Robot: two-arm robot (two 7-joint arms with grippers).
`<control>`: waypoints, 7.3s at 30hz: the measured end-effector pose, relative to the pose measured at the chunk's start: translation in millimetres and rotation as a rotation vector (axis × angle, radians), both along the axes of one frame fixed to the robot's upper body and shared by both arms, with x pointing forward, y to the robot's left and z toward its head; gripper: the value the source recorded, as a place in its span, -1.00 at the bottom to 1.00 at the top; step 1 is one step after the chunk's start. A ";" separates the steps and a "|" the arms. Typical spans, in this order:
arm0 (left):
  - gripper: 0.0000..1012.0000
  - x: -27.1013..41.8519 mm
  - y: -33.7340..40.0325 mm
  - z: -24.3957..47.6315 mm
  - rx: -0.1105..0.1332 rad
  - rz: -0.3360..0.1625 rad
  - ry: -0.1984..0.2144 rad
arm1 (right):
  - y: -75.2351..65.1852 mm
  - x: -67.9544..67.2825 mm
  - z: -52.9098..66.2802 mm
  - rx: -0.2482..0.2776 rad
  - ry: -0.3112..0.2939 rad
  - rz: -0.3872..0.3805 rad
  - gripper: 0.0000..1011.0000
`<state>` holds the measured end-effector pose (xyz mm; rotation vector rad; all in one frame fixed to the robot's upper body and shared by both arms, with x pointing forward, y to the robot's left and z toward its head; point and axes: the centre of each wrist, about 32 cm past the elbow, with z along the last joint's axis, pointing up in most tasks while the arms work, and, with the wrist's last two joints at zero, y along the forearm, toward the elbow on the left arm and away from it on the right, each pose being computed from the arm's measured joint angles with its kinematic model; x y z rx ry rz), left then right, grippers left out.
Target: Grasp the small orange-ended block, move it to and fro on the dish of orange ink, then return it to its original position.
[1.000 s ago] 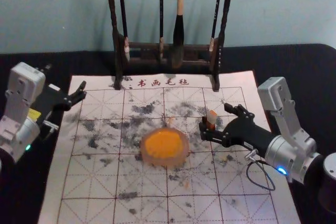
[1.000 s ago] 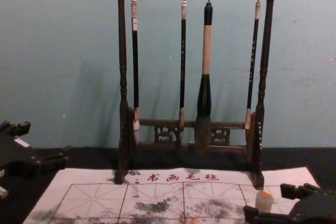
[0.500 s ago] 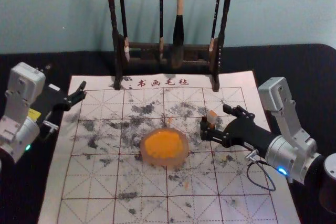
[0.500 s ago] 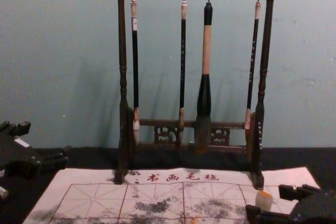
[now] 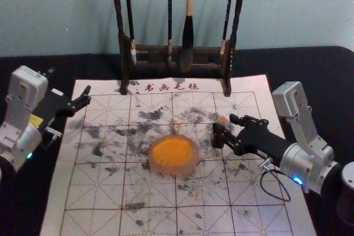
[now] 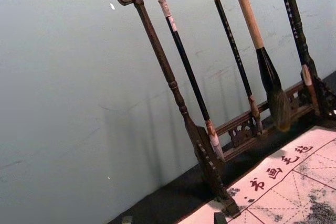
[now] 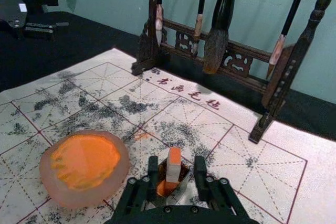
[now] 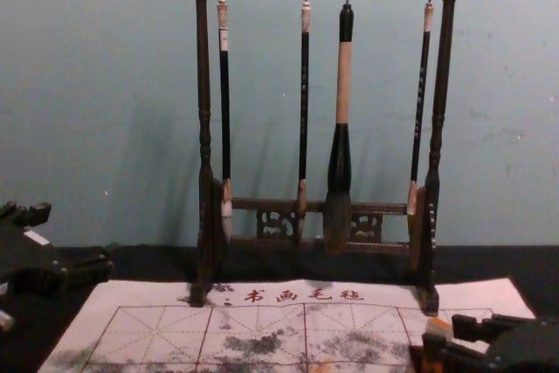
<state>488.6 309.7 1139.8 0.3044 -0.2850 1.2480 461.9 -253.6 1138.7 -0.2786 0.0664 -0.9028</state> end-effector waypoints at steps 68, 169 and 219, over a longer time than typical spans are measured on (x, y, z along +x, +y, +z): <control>0.98 0.0 0.0 0.0 0.000 0.000 0.000 | 42.3 19.3 61.0 0.035 0.016 0.252 -0.78; 0.98 0.0 0.0 0.0 0.000 0.000 0.000 | 69.0 21.5 33.3 -0.027 0.109 0.239 -0.78; 0.98 0.0 0.0 0.0 0.000 0.000 0.000 | 45.7 19.8 33.6 -0.042 0.110 0.200 -0.78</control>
